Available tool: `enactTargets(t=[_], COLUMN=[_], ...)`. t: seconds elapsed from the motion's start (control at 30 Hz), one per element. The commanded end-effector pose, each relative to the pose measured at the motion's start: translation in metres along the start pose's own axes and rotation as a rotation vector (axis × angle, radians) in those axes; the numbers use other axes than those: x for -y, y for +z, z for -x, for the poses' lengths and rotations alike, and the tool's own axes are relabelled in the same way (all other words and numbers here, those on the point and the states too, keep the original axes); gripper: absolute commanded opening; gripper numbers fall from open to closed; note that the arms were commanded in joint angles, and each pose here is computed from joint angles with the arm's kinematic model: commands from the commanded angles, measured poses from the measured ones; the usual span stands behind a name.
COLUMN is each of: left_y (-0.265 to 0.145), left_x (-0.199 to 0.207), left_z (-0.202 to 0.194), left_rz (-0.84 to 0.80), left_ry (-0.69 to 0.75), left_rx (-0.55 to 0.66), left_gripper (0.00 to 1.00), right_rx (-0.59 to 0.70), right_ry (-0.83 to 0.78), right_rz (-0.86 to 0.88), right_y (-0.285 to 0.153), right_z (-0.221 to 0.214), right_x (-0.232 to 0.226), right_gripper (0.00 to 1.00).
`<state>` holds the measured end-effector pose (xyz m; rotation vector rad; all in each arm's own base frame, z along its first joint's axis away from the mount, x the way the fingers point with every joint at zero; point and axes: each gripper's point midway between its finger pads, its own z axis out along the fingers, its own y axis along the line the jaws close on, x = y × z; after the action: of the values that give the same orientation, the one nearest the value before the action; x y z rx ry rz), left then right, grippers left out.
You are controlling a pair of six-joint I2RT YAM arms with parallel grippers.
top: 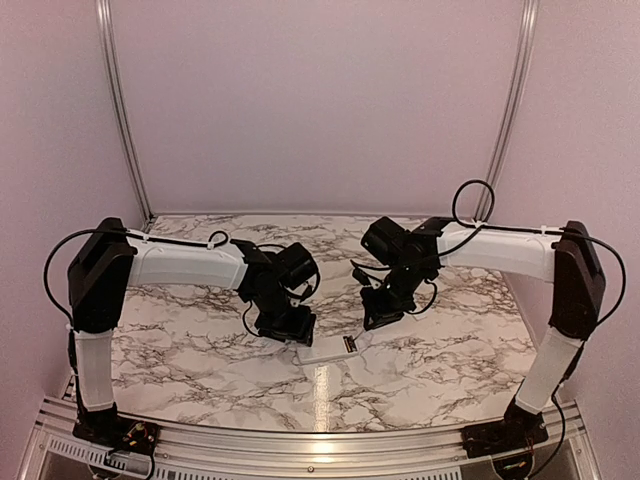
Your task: Unload the batteries from the remote control
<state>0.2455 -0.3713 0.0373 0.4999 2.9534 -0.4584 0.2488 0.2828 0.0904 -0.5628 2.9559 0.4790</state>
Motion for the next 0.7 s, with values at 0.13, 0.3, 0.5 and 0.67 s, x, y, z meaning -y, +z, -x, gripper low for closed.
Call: enactTargets(t=[0.13, 0.3, 0.5, 0.67], left_y=[-0.027, -0.035, -0.042, -0.08], left_x=[0.014, 0.042, 0.046, 0.043], left_z=[0.007, 0.007, 0.008, 0.032], left_rz=[-0.005, -0.091, -0.073, 0.003], left_ry=[0.216, 0.36, 0.54, 0.616], left_rx=[0.067, 0.107, 0.148, 0.338], left_gripper=[0.69, 0.73, 0.85, 0.98], right_rx=[-0.029, -0.042, -0.049, -0.052], right_ry=[-0.039, -0.048, -0.054, -0.059], right_rz=[-0.055, -0.053, -0.052, -0.045], right_y=[-0.002, -0.001, -0.001, 0.0], right_z=[0.003, 0.001, 0.0, -0.001], right_x=[0.005, 0.003, 0.003, 0.002], right_gripper=[0.0, 0.0, 0.0, 0.0])
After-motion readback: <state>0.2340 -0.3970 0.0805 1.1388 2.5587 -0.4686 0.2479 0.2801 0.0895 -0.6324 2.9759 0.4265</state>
